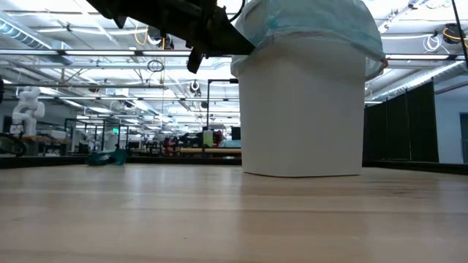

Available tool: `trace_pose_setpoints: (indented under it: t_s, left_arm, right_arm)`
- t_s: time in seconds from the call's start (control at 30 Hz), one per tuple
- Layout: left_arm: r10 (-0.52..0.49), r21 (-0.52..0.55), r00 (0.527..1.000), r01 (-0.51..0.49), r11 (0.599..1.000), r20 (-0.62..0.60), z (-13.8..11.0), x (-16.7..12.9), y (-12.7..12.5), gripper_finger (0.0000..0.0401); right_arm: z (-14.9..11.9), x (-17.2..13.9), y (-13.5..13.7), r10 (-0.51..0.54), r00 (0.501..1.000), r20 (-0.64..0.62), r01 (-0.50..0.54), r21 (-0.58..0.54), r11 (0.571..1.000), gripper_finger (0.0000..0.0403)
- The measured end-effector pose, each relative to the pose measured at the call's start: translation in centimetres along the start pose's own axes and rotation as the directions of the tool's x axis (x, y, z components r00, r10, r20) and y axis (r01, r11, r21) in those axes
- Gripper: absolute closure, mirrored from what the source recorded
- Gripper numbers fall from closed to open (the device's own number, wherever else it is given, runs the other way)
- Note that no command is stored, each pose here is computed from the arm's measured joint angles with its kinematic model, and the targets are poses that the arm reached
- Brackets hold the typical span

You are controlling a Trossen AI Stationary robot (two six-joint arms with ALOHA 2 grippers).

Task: Place trash/remove bag and relplace
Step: Insert the new blue trash bag into the white trash bin

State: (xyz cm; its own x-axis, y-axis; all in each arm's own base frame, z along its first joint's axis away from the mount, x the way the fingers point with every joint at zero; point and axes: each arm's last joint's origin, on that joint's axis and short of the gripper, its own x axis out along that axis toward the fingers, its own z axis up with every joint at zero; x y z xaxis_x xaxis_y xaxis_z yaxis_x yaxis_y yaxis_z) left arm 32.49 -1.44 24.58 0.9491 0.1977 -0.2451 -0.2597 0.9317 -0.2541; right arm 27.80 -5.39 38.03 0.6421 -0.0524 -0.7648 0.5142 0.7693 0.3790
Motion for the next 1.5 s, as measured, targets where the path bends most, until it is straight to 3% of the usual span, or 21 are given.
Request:
trace_pose_setpoints:
  t_s: [0.13, 0.27, 0.47, 0.6, 0.77, 0.87, 0.97, 1.03, 1.1, 1.17, 1.37, 1.5]
  left_arm:
    - [-0.031, -0.007, 0.999, 0.031, 0.999, 0.014, 0.6, -0.6, -0.1, 0.0401]
    - [-0.049, -0.012, 0.997, 0.050, 0.999, 0.062, 2.0, -1.7, -0.3, 0.0401]
    - [-0.051, -0.012, 0.997, 0.052, 0.999, 0.059, 3.4, -3.9, -0.2, 0.0401]
    - [-0.005, -0.021, 1.000, 0.004, 1.000, -0.030, 2.9, -5.0, -0.1, 0.0401]
    - [0.045, -0.060, 0.995, -0.050, 0.997, -0.090, 2.2, -5.3, 0.0, 0.0401]
    - [0.064, -0.068, 0.994, -0.070, 0.995, -0.084, 2.1, -5.3, -0.2, 0.0401]
    - [0.070, -0.065, 0.994, -0.075, 0.995, -0.080, 2.1, -5.4, -0.3, 0.0401]
    - [0.071, -0.064, 0.994, -0.076, 0.995, -0.081, 2.1, -5.4, -0.3, 0.0401]
    - [0.074, -0.062, 0.993, -0.079, 0.995, -0.087, 2.0, -5.4, -0.3, 0.0401]
    - [0.077, -0.061, 0.993, -0.082, 0.995, -0.089, 2.0, -5.4, -0.3, 0.0401]
    - [0.080, -0.070, 0.993, -0.086, 0.994, -0.092, 2.0, -5.4, -0.3, 0.0401]
    - [0.097, -0.069, 0.992, -0.103, 0.992, -0.085, 2.0, -5.4, -0.2, 0.0401]
  right_arm:
    - [-0.3, -3.1, 0.5, 0.020, 0.990, 0.141, -0.014, -0.045, 0.999, 0.0403]
    - [-1.4, -5.9, -0.2, -0.076, 0.973, 0.217, 0.085, -0.034, 0.996, 0.0403]
    - [-3.2, -7.6, -2.9, -0.311, 0.944, 0.110, 0.309, 0.035, 0.951, 0.0403]
    - [-3.9, -7.4, -4.0, -0.393, 0.918, 0.055, 0.391, 0.046, 0.919, 0.0403]
    - [-5.6, -7.2, -6.0, -0.485, 0.870, 0.088, 0.472, 0.135, 0.871, 0.0403]
    - [-6.9, -6.8, -7.2, -0.443, 0.884, 0.149, 0.412, 0.201, 0.889, 0.0403]
    - [-6.9, -6.7, -6.5, -0.155, 0.933, 0.326, 0.107, 0.160, 0.981, 0.0403]
    - [-7.0, -6.5, -6.2, -0.001, 0.925, 0.381, -0.054, 0.133, 0.990, 0.0403]
    - [-7.2, -6.4, -6.0, 0.030, 0.912, 0.409, -0.089, 0.127, 0.988, 0.0403]
    - [-7.4, -7.1, -6.0, -0.021, 0.897, 0.441, -0.042, 0.132, 0.990, 0.0403]
    - [-7.2, -11.5, -5.9, -0.182, 0.772, 0.609, 0.123, 0.137, 0.983, 0.0403]
    - [-8.0, -12.6, -7.1, -0.436, 0.717, 0.543, 0.329, 0.288, 0.899, 0.0403]
